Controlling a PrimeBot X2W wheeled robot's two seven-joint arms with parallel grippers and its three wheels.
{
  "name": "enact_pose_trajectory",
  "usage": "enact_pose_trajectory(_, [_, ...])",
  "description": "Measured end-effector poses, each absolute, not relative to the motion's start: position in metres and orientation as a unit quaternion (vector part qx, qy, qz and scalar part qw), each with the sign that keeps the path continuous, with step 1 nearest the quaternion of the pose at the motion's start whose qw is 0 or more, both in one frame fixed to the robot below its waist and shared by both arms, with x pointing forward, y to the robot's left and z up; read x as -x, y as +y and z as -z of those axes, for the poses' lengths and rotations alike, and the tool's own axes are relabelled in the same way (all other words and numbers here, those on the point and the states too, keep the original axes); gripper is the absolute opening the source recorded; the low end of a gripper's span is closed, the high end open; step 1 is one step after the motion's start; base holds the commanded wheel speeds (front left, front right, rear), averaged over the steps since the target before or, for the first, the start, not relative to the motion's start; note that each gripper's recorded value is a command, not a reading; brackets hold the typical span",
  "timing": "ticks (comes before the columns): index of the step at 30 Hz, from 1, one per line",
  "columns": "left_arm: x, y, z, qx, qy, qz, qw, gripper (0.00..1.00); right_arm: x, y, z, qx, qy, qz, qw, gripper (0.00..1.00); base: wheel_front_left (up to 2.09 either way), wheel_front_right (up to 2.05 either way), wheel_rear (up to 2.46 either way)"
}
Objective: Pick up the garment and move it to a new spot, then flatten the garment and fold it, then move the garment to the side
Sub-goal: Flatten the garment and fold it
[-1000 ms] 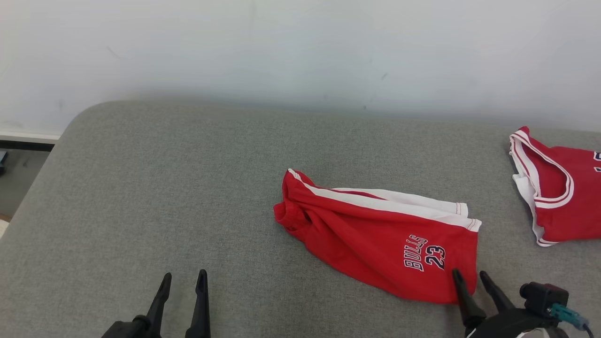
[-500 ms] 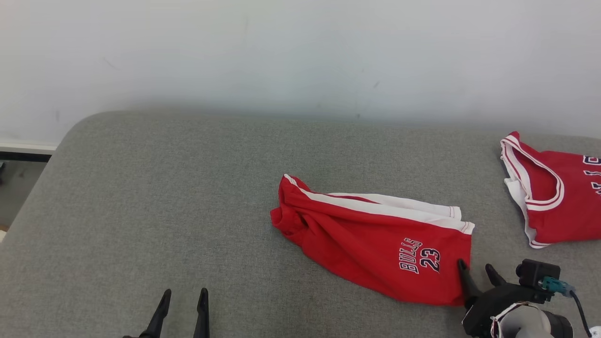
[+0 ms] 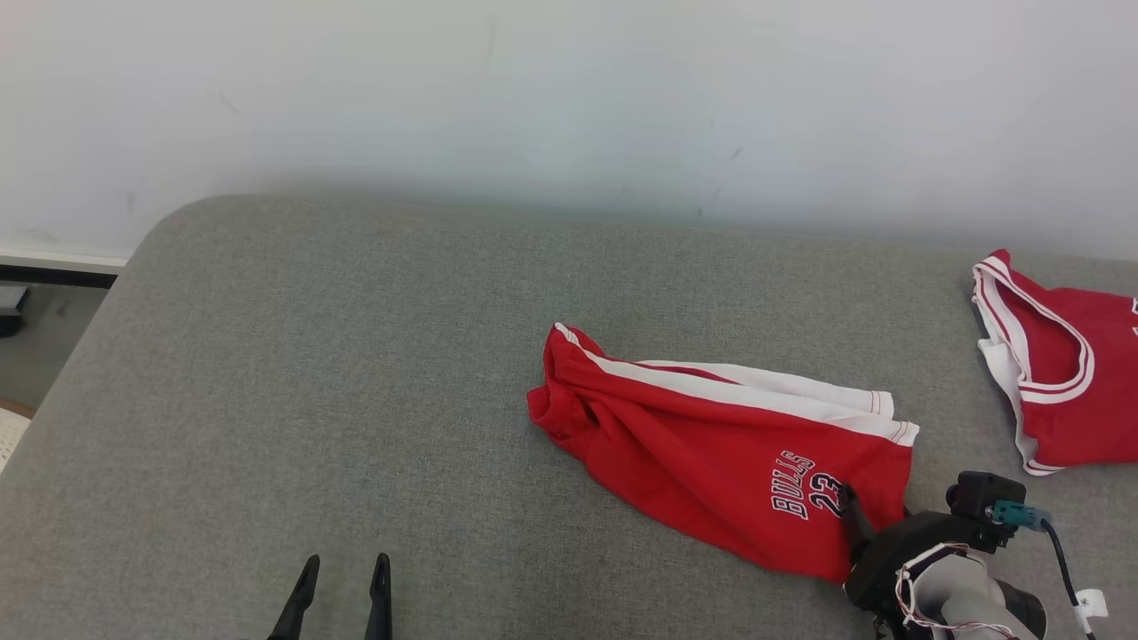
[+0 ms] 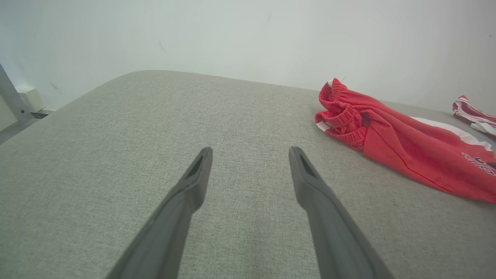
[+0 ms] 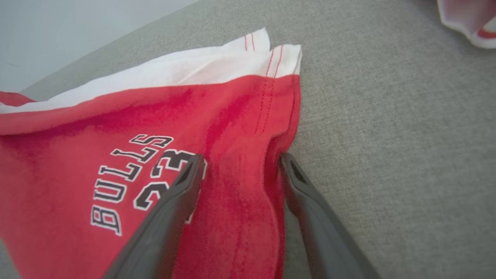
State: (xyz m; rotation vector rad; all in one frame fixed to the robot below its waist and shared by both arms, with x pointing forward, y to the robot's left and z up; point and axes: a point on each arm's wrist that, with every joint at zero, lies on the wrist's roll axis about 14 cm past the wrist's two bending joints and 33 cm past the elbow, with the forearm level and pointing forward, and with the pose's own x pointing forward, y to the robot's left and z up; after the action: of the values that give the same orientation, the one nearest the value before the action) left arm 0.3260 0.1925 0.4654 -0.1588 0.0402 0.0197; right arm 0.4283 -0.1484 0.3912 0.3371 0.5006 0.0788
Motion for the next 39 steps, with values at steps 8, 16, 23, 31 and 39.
enact_pose_trajectory(8, [-0.325, 0.192, -0.461, 0.074, 0.027, -0.011, 0.997, 1.0, -0.435, -0.141, -0.387, -0.159, 0.261, -0.042, 0.951, 0.0, 0.0, 0.0, 0.0])
enact_pose_trajectory(16, [-0.325, 0.192, -0.459, 0.074, 0.032, -0.015, 0.997, 1.0, -0.438, -0.146, -0.391, -0.103, 0.238, -0.059, 0.964, 0.0, 0.0, 0.0, 0.0])
enact_pose_trajectory(23, [-0.329, 0.187, -0.457, 0.075, 0.035, -0.006, 0.997, 1.0, -0.446, -0.181, -0.407, -0.057, 0.205, -0.051, 0.976, 0.0, 0.0, 0.0, 0.0])
enact_pose_trajectory(31, [-0.333, 0.178, -0.454, 0.08, 0.04, 0.007, 0.996, 1.0, -0.46, -0.167, -0.435, -0.084, 0.162, -0.079, 0.98, 0.0, 0.0, 0.0, 0.0])
enact_pose_trajectory(39, [-0.331, 0.177, -0.453, 0.085, 0.043, 0.008, 0.995, 1.0, -0.474, -0.106, -0.484, -0.152, 0.13, -0.168, 0.965, 0.0, 0.0, 0.0, 0.0])
